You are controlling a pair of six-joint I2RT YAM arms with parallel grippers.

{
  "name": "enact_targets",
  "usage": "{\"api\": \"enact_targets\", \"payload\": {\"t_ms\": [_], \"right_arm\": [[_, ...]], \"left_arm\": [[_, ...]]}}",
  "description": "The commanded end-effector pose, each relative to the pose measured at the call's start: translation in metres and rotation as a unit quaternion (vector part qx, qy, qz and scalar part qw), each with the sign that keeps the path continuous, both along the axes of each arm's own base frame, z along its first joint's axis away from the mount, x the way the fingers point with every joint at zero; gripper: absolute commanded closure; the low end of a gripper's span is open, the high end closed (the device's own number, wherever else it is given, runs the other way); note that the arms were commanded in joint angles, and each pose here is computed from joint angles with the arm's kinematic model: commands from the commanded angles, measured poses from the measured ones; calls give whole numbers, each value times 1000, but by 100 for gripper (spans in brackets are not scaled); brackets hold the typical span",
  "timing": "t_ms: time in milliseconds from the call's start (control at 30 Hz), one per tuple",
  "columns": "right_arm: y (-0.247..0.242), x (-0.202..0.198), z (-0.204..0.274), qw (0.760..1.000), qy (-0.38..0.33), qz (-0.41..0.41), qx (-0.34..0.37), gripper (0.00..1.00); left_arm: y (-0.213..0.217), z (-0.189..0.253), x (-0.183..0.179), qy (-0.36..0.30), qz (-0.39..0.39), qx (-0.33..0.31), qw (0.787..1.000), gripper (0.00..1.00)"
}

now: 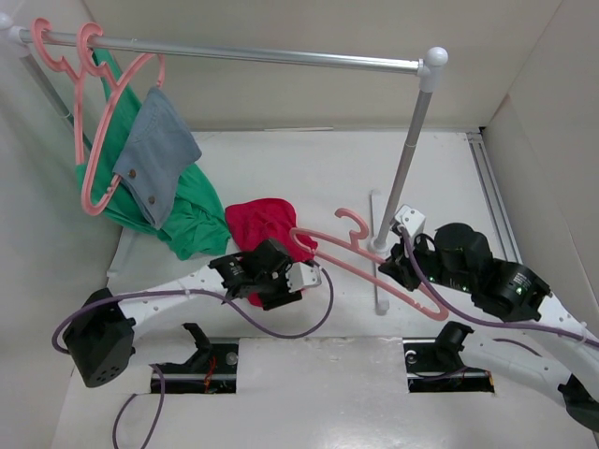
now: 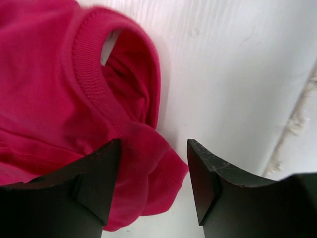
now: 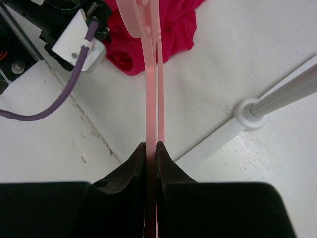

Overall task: Place the t-shirt on the hanger
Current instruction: Place tshirt on hanger

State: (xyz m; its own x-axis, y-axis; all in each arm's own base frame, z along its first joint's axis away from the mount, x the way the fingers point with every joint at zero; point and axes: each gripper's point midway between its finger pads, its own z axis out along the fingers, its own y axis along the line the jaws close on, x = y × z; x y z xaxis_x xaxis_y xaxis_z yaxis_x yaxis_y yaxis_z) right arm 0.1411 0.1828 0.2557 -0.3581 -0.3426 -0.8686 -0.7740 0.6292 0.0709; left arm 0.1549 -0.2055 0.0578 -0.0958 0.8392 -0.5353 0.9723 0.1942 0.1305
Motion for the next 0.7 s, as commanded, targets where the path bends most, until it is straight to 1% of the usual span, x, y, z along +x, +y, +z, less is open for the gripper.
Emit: {"api": "enact_targets", "payload": {"t_ms": [0, 133, 200, 267, 300, 367, 400, 467, 500, 567, 600, 633, 667], "right_arm": [[1, -1, 5, 1000, 0, -7, 16, 100], [0, -2, 7, 1000, 0, -10, 23, 100], [0, -2, 3, 1000, 3, -10, 19, 100], [0, -2, 3, 1000, 4, -10, 19, 100], [0, -2, 3, 1000, 4, -10, 19, 100], [1, -4, 3, 1000, 6, -4, 20, 100], [2, -5, 7, 1000, 0, 4, 22, 100], [5, -8, 7, 1000, -1, 22, 16, 100], [4, -11, 10, 999, -1, 30, 15, 100], [3, -14, 13, 999, -2, 43, 6, 100], [4, -15, 14, 999, -1, 49, 2, 100], [6, -19, 18, 998, -3, 65, 8, 100], [8, -24, 25, 996, -7, 83, 14, 100]], "left_arm": [[-3, -7, 17, -42, 41, 1, 998, 47], [11, -18, 24, -66, 68, 21, 995, 47], [15, -21, 26, -72, 69, 32, 995, 60], [23, -27, 23, -74, 68, 42, 994, 69], [23, -27, 24, -76, 64, 44, 994, 82], [20, -19, 28, -87, 68, 37, 993, 97], [23, -15, 29, -88, 77, 40, 992, 100], [16, 3, 33, -94, 82, 27, 992, 100], [17, 7, 28, -80, 80, 27, 993, 100], [16, 23, 34, -61, 93, 7, 994, 100], [3, 44, 35, -49, 81, -32, 995, 100], [3, 53, 31, -38, 70, -43, 996, 100], [-3, 68, 30, -20, 48, -69, 996, 99]]}}
